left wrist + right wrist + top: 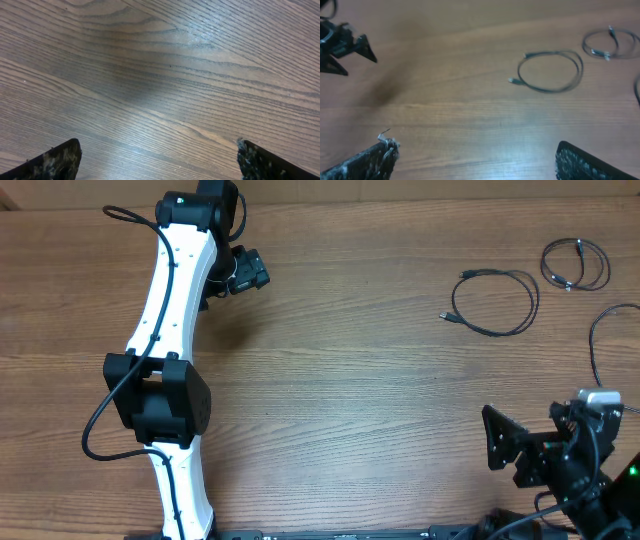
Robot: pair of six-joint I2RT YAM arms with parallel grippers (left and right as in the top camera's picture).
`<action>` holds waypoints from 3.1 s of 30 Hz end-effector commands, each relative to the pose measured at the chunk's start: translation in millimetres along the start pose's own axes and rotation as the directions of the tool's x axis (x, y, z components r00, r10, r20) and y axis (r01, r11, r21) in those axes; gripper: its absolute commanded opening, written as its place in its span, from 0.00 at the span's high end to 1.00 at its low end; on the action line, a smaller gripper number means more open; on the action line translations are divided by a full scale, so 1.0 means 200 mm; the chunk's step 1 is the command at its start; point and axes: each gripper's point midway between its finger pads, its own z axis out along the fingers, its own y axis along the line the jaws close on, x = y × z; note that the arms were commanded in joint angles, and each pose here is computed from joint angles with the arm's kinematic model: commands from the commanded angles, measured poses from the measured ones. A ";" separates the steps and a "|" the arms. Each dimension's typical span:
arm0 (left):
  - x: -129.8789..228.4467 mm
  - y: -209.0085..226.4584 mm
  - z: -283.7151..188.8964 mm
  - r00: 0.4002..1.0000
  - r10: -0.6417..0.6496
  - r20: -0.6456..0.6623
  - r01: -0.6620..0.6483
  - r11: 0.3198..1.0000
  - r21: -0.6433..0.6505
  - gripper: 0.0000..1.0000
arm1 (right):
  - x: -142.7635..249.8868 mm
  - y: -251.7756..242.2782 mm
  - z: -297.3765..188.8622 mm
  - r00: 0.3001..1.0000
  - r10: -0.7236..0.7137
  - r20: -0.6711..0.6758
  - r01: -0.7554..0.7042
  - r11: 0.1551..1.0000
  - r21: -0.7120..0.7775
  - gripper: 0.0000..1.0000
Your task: Untangle cables
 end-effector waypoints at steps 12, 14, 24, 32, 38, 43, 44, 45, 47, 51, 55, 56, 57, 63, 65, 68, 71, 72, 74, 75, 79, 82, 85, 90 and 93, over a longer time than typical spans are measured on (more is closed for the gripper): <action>-0.01 0.00 -0.03 1.000 -0.010 0.019 0.010 1.000 0.002 0.01 | -0.02 0.15 0.33 0.921 -0.116 0.373 0.215 0.947 -0.238 0.00; -0.01 0.00 -0.03 1.000 -0.010 0.019 0.010 1.000 0.002 0.00 | 0.00 0.05 0.37 0.904 0.020 0.426 0.071 0.978 -0.197 0.00; -0.01 0.00 -0.03 1.000 -0.010 0.019 0.010 1.000 0.002 0.00 | 0.13 -0.11 0.45 0.775 0.050 0.630 0.012 0.995 -0.094 0.00; -0.01 0.00 -0.03 1.000 -0.010 0.019 0.010 1.000 0.002 0.01 | 0.28 -0.17 0.58 0.834 -0.060 0.549 0.075 0.997 -0.005 0.00; -0.01 0.00 -0.03 1.000 -0.010 0.019 0.010 1.000 0.002 0.00 | 0.38 -0.26 0.64 0.882 -0.068 0.466 0.033 0.996 0.081 0.00; -0.01 0.00 -0.03 1.000 -0.010 0.019 0.010 1.000 0.002 0.00 | 0.38 -0.28 0.64 0.881 -0.067 0.468 0.023 0.995 0.099 0.00; -0.01 0.00 -0.03 1.000 -0.010 0.019 0.010 1.000 0.002 0.01 | 0.38 -0.28 0.64 0.881 -0.067 0.468 0.023 0.995 0.099 0.00; -0.01 0.00 -0.03 1.000 -0.010 0.019 0.010 1.000 0.002 0.00 | 0.38 -0.28 0.64 0.882 -0.067 0.467 0.023 0.995 0.100 0.00; -0.01 0.00 -0.03 1.000 -0.010 0.019 0.010 1.000 0.002 0.01 | 0.38 -0.28 0.64 0.881 -0.070 0.468 0.025 0.995 0.100 0.00; -0.01 0.00 -0.03 1.000 -0.010 0.019 0.010 1.000 0.002 0.00 | 0.38 -0.26 0.64 0.874 -0.172 0.455 0.125 0.983 0.131 0.00; -0.01 0.00 -0.03 1.000 -0.010 0.019 0.010 1.000 0.002 0.01 | 0.38 -0.26 0.64 0.867 -0.218 0.448 0.166 0.974 0.153 0.00; -0.01 0.00 -0.03 1.000 -0.010 0.019 0.010 1.000 0.002 0.01 | 0.38 -0.27 0.64 0.867 -0.218 0.448 0.165 0.974 0.155 0.00; -0.01 0.00 -0.03 1.000 -0.010 0.019 0.010 1.000 0.002 0.00 | 0.38 -0.27 0.64 0.867 -0.218 0.448 0.164 0.974 0.157 0.00; -0.01 0.00 -0.03 1.000 -0.010 0.019 0.010 1.000 0.002 0.00 | 0.38 -0.27 0.64 0.867 -0.218 0.449 0.164 0.974 0.156 0.00; -0.01 0.00 -0.03 1.000 -0.010 0.019 0.010 1.000 0.002 0.00 | 0.38 -0.27 0.64 0.867 -0.218 0.449 0.164 0.974 0.156 0.00; -0.01 0.00 -0.03 1.000 -0.010 0.019 0.010 1.000 0.002 0.01 | 0.38 -0.27 0.64 0.867 -0.218 0.449 0.164 0.974 0.156 0.00; -0.01 0.00 -0.03 1.000 -0.010 0.019 0.010 1.000 0.002 0.01 | 0.38 -0.27 0.64 0.867 -0.218 0.449 0.164 0.974 0.156 0.00; -0.01 0.00 -0.03 1.000 -0.010 0.019 0.010 1.000 0.002 0.00 | 0.38 -0.27 0.64 0.867 -0.218 0.449 0.164 0.974 0.156 0.00; -0.01 0.00 -0.03 1.000 -0.010 0.019 0.010 1.000 0.002 0.01 | 0.38 -0.27 0.64 0.867 -0.218 0.449 0.164 0.974 0.156 0.00; -0.01 0.00 -0.03 1.000 -0.010 0.019 0.010 1.000 0.002 0.01 | 0.38 -0.27 0.64 0.867 -0.218 0.449 0.164 0.974 0.156 0.00; -0.01 0.00 -0.03 1.000 -0.010 0.019 0.010 1.000 0.002 0.00 | 0.38 -0.27 0.64 0.867 -0.218 0.449 0.164 0.974 0.156 0.00; -0.01 0.00 -0.06 0.999 -0.011 0.032 0.011 1.000 0.007 0.00 | 0.38 -0.27 0.64 0.867 -0.218 0.449 0.164 0.974 0.156 0.00; 0.01 -0.02 -0.18 0.997 0.000 0.075 -0.003 0.999 0.037 0.01 | 0.38 -0.27 0.64 0.867 -0.218 0.449 0.164 0.974 0.156 0.00; 0.04 -0.02 -0.48 0.981 -0.002 0.192 -0.021 0.993 0.116 0.00 | 0.38 -0.27 0.64 0.867 -0.218 0.449 0.164 0.974 0.156 0.00; 0.08 0.01 -0.68 0.963 -0.016 0.268 -0.030 0.985 0.168 0.01 | 0.38 -0.27 0.64 0.867 -0.218 0.449 0.164 0.974 0.156 0.00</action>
